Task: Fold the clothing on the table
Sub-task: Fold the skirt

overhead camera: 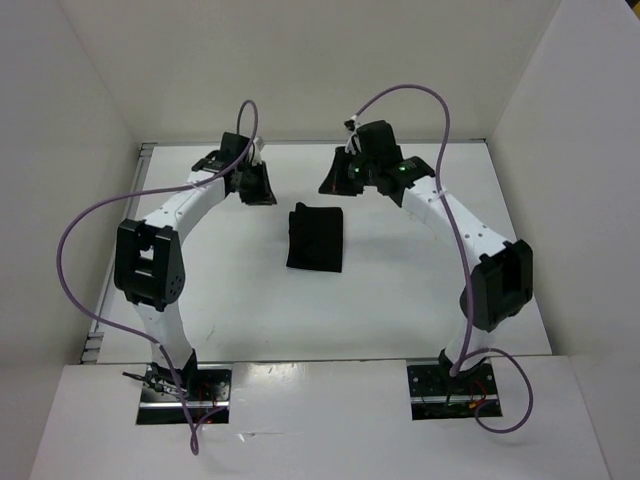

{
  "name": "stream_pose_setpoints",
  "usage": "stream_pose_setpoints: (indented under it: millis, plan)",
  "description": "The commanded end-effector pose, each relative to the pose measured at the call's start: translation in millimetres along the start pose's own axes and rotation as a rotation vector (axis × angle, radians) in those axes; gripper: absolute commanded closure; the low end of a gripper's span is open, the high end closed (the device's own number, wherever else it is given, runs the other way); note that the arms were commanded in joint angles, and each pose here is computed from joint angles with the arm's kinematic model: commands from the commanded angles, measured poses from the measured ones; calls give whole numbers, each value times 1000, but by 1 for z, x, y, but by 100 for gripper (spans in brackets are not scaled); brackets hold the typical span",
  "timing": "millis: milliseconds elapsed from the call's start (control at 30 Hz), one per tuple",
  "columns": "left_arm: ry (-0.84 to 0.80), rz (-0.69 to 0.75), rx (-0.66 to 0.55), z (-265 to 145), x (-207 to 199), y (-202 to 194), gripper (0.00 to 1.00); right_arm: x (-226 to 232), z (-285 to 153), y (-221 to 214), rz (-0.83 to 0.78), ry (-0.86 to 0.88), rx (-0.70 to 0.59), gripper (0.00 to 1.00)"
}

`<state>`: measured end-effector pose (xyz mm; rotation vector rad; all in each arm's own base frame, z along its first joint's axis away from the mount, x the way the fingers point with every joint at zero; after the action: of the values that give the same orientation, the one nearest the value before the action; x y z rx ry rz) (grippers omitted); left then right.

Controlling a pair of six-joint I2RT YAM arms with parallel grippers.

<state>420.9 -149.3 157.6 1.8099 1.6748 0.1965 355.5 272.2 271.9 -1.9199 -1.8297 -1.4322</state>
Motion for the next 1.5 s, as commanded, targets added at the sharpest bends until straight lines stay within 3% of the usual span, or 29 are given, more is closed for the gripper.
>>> stream_pose_setpoints:
  millis: [0, 200, 400, 700, 900, 1100, 1300, 1367, 1467]
  plan:
    - [-189, 96, -77, -13, -42, 25, 76, -64, 48, -27, 38, -207, 76, 100]
    - [-360, 125, -63, 23, -61, 48, 76, -86, 87, -32, 60, -210, 119, 100]
    - [-437, 68, 21, 75, -55, 26, 82, -96, 103, -37, 69, -219, 146, 100]
    - [-229, -24, 135, 110, -11, -22, 89, -102, 114, -67, 126, -180, 257, 100]
    - [-208, -71, 186, 121, 3, -49, 89, -95, 121, -88, 116, -155, 314, 100]
    - [-197, -71, 185, 117, 4, -51, 89, -77, 125, -131, 93, -107, 437, 100]
    - [-166, -40, 184, 114, 8, -51, 89, -30, 78, -167, 71, 30, 581, 100]
    - [-161, -27, 170, 110, 7, -45, 89, -17, 51, -162, 59, 51, 562, 100]
    - [-190, -20, 126, 85, -1, -28, 79, -13, 24, -136, 33, 22, 446, 100]
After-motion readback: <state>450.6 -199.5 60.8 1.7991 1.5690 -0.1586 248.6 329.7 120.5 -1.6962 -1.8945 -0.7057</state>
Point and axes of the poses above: each gripper's point midway between its finger pads, its own z axis out along the fingers, its own x axis along the line the jaws close on, y = z × x, the point moved 4 cm from there along -z, back along the fingers, and after that the axes turned 10 degrees about z, right-handed, at the moved point
